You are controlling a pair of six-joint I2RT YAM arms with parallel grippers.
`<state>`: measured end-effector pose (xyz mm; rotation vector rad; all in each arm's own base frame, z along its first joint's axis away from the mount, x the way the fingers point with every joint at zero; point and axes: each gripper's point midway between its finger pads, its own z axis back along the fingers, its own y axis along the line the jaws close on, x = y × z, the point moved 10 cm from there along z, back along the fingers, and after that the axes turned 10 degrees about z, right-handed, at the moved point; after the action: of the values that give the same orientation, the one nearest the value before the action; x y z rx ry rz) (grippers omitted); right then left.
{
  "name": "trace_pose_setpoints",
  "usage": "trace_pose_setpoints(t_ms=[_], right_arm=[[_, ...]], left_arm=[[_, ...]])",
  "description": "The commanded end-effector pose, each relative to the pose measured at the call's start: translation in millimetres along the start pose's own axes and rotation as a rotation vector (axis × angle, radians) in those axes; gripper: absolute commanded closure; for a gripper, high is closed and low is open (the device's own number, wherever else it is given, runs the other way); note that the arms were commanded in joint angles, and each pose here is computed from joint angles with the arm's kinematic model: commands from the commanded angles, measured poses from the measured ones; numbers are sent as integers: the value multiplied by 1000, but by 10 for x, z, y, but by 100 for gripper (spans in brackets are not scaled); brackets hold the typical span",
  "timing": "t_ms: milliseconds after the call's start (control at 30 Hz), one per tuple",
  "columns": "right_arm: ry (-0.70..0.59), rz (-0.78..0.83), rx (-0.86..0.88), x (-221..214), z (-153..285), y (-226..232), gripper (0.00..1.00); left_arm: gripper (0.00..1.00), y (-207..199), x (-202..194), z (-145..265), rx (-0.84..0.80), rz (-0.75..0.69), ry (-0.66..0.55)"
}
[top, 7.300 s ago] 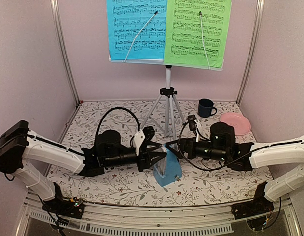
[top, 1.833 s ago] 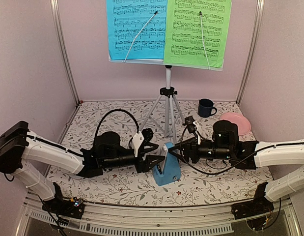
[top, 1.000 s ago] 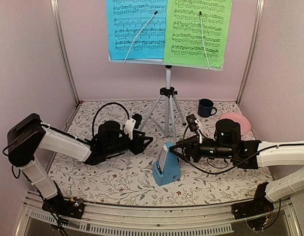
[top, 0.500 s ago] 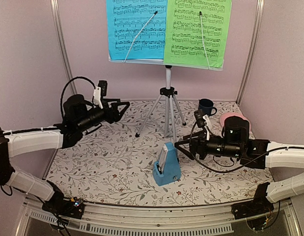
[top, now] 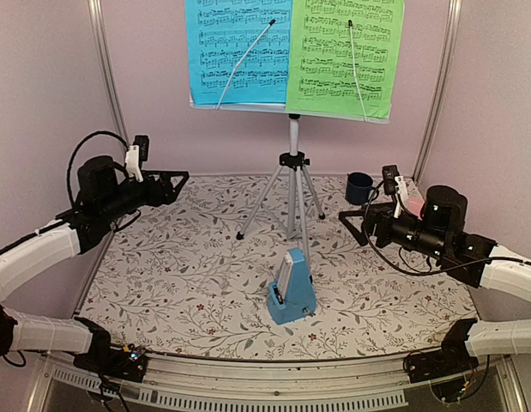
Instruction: Set up the instrument practice props
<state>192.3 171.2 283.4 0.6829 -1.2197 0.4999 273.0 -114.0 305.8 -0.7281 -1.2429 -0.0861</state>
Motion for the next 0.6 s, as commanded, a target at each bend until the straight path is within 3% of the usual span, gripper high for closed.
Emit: trace_pose_setpoints(t_ms=[0,567], right_arm=[[-13,-14,-44,16,107,-157,1],[78,-322,-390,-842,100,-935,1]], left_arm=[[1,160,-78,68,83,37,70],[1,770,-988,-39,368,268,339]])
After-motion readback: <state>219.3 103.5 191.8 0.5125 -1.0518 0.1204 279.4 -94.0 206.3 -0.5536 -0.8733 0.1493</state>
